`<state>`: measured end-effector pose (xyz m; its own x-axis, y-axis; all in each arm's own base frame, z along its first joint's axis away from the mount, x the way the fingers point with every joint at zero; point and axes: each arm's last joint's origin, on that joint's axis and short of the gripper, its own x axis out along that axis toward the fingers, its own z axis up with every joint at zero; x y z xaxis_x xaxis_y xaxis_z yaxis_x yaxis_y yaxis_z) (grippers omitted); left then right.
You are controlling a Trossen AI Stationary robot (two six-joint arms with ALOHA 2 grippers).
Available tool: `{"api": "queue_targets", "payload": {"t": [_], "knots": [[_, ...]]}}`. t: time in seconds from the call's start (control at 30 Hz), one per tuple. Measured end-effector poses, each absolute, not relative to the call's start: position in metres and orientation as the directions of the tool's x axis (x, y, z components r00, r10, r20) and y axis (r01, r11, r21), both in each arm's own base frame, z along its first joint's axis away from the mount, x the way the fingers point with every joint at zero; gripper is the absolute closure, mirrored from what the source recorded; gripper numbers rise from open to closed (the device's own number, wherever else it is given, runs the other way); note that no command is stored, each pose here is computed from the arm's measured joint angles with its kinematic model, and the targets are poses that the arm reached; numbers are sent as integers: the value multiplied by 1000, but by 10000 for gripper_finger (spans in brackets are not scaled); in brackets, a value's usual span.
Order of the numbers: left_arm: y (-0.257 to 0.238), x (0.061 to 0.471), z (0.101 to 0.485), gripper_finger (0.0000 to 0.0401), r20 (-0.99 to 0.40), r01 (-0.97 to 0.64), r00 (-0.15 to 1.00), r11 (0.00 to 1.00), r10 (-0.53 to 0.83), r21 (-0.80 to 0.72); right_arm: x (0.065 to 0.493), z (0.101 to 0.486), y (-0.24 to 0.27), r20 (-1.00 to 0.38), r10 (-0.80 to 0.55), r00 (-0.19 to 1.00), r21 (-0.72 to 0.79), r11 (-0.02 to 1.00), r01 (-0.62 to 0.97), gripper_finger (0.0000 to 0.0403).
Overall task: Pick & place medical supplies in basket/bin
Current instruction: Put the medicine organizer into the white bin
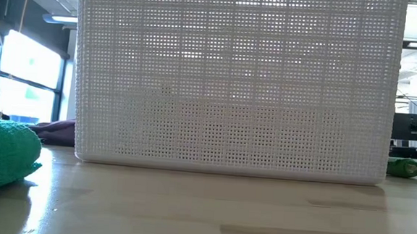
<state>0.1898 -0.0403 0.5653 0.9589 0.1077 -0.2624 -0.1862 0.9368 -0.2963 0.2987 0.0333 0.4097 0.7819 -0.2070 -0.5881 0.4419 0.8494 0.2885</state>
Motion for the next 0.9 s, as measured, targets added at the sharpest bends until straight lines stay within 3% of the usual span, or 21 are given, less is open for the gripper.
{"api": "queue_targets", "payload": {"t": [0.23,0.43,0.63,0.77,0.9], "knots": [[-41,192,564,155,-269,-161,959,953,90,-258,243,403,49,-762,-314,567,211,708,675,402],[-40,188,566,155,-260,-163,962,946,89,-280,202,403,49,-804,-429,412,139,539,831,402],[-39,187,566,155,-256,-202,959,924,120,-325,177,398,31,-815,-417,402,221,419,881,402],[-39,187,567,155,-254,-214,959,906,124,-365,155,374,18,-861,-375,344,219,337,916,402],[-38,188,566,155,-251,-253,954,885,161,-391,136,345,7,-868,-333,368,286,270,919,400]]}}
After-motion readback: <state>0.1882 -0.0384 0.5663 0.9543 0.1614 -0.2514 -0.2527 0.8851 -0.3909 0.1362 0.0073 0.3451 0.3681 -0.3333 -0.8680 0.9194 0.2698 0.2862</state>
